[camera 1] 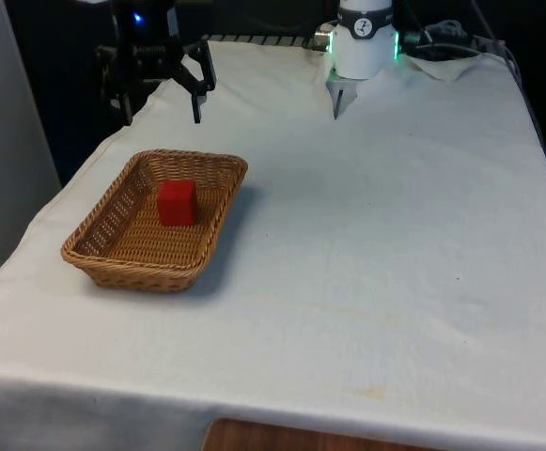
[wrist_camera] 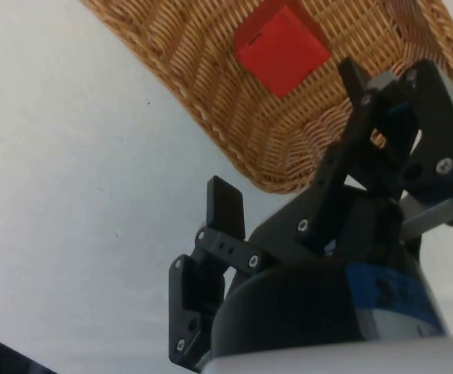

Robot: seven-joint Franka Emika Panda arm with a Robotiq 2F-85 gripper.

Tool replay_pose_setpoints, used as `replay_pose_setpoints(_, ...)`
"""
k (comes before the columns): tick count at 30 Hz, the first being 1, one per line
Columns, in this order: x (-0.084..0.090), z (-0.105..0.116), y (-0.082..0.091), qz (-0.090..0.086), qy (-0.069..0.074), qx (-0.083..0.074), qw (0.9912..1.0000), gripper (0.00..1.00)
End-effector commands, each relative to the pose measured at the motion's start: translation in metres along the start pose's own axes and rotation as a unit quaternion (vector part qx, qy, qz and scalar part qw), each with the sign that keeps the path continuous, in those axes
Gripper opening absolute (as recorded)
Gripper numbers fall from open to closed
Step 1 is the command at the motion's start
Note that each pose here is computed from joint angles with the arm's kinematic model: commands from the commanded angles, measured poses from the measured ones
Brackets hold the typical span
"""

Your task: Pick up the cube and place it into the basket.

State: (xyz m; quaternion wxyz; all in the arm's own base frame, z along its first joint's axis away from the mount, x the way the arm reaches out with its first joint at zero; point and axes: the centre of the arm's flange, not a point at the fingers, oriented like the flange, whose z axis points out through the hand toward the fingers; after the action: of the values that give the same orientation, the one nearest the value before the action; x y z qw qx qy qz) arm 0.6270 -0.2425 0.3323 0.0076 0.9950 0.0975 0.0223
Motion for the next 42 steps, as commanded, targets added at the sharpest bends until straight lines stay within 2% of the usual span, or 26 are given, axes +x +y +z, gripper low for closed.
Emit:
replay_pose_setpoints(1,0.0,-0.004,-0.003,-0.007,0.0,-0.004,0.99997,1.0)
replay_pose_setpoints(4,0.002,-0.009,-0.006,-0.015,0.0,-0.006,0.99987,1.0)
replay_pose_setpoints(5,0.002,-0.006,-0.004,-0.012,0.001,-0.003,0.99993,1.0)
replay_pose_setpoints(7,0.003,-0.013,-0.009,-0.023,0.0,-0.007,0.9997,1.0)
replay_pose_setpoints(11,0.005,-0.018,-0.014,-0.034,0.0,-0.008,0.99939,1.0)
replay_pose_setpoints(12,0.006,-0.017,-0.012,-0.031,0.001,-0.005,0.9995,1.0)
replay_pose_setpoints(20,0.011,-0.022,-0.03,-0.061,-0.001,-0.008,0.99813,1.0)
replay_pose_setpoints(21,0.011,-0.021,-0.026,-0.056,-0.001,-0.005,0.99844,1.0)
replay_pose_setpoints(22,0.011,-0.022,-0.032,-0.063,-0.002,-0.008,0.99797,1.0)
replay_pose_setpoints(28,0.013,-0.022,-0.044,-0.076,-0.004,-0.007,0.99705,1.0)
replay_pose_setpoints(29,0.013,-0.022,-0.047,-0.078,-0.004,-0.006,0.99693,1.0)
replay_pose_setpoints(30,0.014,-0.02,-0.043,-0.075,-0.005,-0.001,0.99719,1.0)
replay_pose_setpoints(31,0.013,-0.021,-0.052,-0.082,-0.005,-0.005,0.99659,1.0)
replay_pose_setpoints(38,0.013,-0.021,-0.071,-0.087,-0.01,-0.001,0.99618,1.0)
replay_pose_setpoints(39,0.014,-0.02,-0.069,-0.088,-0.012,0.007,0.99606,1.0)
replay_pose_setpoints(40,0.012,-0.021,-0.073,-0.087,-0.011,0.0,0.99619,1.0)
replay_pose_setpoints(42,0.011,-0.021,-0.077,-0.086,-0.012,0.001,0.99619,1.0)
